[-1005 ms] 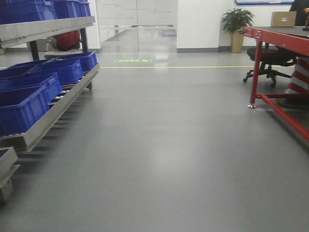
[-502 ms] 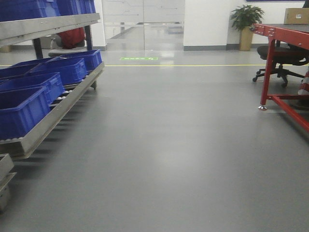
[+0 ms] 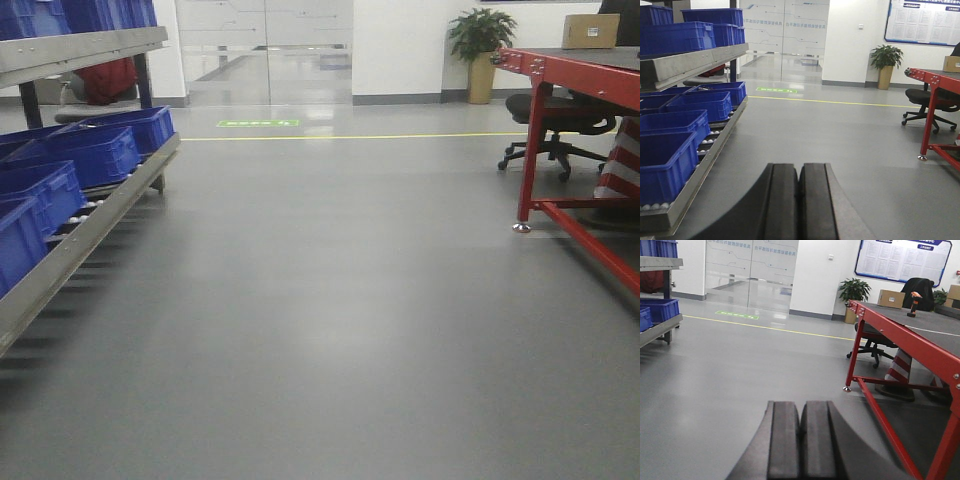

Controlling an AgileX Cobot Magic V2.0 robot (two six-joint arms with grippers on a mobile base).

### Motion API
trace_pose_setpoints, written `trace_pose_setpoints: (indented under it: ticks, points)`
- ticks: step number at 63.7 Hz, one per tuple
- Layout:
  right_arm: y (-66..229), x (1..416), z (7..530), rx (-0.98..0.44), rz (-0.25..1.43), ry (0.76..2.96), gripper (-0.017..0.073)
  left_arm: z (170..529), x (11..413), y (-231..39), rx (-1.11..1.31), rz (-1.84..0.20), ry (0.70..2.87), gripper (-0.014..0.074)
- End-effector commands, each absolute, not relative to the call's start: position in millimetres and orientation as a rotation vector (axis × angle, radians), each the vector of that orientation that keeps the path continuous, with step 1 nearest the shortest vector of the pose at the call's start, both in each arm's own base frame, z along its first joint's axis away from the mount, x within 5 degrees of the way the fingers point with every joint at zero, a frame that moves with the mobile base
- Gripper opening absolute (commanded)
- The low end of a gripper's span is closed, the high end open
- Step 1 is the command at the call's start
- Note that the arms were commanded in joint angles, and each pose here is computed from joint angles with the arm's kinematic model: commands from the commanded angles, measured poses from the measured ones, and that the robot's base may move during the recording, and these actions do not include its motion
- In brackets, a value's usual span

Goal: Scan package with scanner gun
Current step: 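Drive the base forward along the floor past the blue bin rack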

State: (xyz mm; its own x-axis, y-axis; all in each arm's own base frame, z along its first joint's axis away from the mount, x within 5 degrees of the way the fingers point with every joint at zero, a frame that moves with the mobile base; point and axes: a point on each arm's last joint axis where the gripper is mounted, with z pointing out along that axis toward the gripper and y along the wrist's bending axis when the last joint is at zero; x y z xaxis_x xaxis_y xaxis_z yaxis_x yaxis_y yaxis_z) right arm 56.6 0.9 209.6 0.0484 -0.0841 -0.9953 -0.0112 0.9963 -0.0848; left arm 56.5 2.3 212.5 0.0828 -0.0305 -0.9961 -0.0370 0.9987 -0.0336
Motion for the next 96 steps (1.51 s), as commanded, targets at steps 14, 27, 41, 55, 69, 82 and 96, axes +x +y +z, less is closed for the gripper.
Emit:
trace_pose_setpoints:
  ticks: [14, 27, 41, 55, 69, 82, 96]
  points:
    - [0.7, 56.2, 211.8, -0.077, -0.063, 1.497, -0.0167, 214.9, 55.9, 2.4, -0.057, 0.006, 1.464, -0.0111]
    - [0.7, 56.2, 211.8, -0.077, -0.063, 1.497, -0.0167, 214.9, 55.9, 2.4, -0.057, 0.006, 1.464, -0.0111]
    - [0.7, 56.2, 211.8, -0.077, -0.063, 1.497, -0.0167, 214.9, 55.9, 2.4, -0.057, 0.006, 1.464, -0.0111]
    - [0.7, 56.2, 211.8, -0.077, -0.063, 1.497, -0.0167, 214.9, 55.9, 2.4, -0.057, 0.006, 1.464, -0.0111]
    - [0.7, 56.2, 211.8, -0.077, -0.063, 1.497, -0.0167, 214.9, 55.9, 2.4, -0.057, 0.006, 1.464, -0.0111]
    - [0.7, 56.2, 211.8, -0.077, -0.063, 1.497, -0.0167, 214.9, 55.9, 2.4, -0.057, 0.006, 1.464, -0.0111]
    - [0.7, 56.2, 211.8, -0.077, -0.063, 1.497, -0.0167, 214.9, 55.9, 2.4, -0.057, 0.006, 1.464, -0.0111]
